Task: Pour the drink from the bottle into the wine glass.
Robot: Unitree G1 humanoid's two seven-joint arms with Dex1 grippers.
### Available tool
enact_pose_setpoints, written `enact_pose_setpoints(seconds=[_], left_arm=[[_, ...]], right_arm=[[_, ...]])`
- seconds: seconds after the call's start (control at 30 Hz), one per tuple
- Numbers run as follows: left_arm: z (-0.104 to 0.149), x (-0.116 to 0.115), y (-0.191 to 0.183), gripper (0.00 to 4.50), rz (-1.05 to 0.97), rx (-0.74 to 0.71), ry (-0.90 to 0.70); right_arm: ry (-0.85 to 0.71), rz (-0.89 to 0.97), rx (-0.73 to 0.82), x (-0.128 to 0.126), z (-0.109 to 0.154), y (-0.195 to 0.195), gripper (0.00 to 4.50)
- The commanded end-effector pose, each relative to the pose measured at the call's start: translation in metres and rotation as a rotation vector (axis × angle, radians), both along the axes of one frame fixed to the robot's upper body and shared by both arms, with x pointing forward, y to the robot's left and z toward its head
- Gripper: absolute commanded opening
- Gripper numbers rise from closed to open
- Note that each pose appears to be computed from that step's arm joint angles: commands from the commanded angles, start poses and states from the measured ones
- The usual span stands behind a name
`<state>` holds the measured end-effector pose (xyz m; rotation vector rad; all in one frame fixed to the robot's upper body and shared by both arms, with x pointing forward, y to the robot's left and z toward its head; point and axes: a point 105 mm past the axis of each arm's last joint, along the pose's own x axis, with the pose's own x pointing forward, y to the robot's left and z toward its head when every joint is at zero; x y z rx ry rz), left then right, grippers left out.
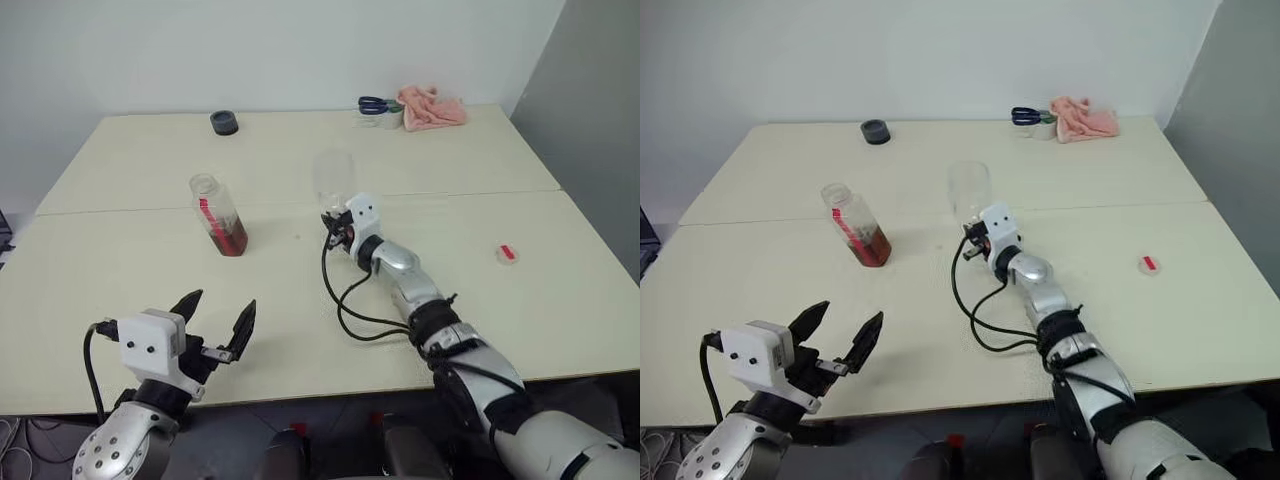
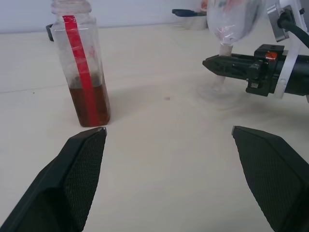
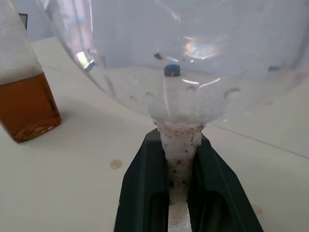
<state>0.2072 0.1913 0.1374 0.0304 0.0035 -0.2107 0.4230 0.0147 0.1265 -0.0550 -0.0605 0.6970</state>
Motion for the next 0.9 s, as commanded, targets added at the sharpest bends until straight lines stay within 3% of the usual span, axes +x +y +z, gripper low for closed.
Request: enact_pose_setpoints(seconds=[0.03,0.33,0.47,0.77,0.9], left_arm=[[0.016,-0.001,-0.002,4.5,0.001,0.012,-0.057],[0.02,0.005,-0.005,4.5,-0.006,0.006,-0.078],[0.02,0.007,-0.007,4.5,-0.012,0.004,-0.078],[0.019,0.015,-0.007,4.5,-0.024,-0.003,-0.084],[0.018,0.018,-0.005,4.5,-0.022,-0.006,-0.085]], right_arm=[[-0.021,-0.013,0.008,0.004,0.006,0.004,0.17],[-0.005,-0.011,0.025,0.001,-0.006,0.003,0.17],[0.003,-0.006,0.025,0.0,-0.011,0.002,1.35],[-0.021,0.013,0.026,-0.005,-0.015,-0.004,4.46],[-0.034,0.025,0.026,-0.006,-0.017,-0.013,4.46]])
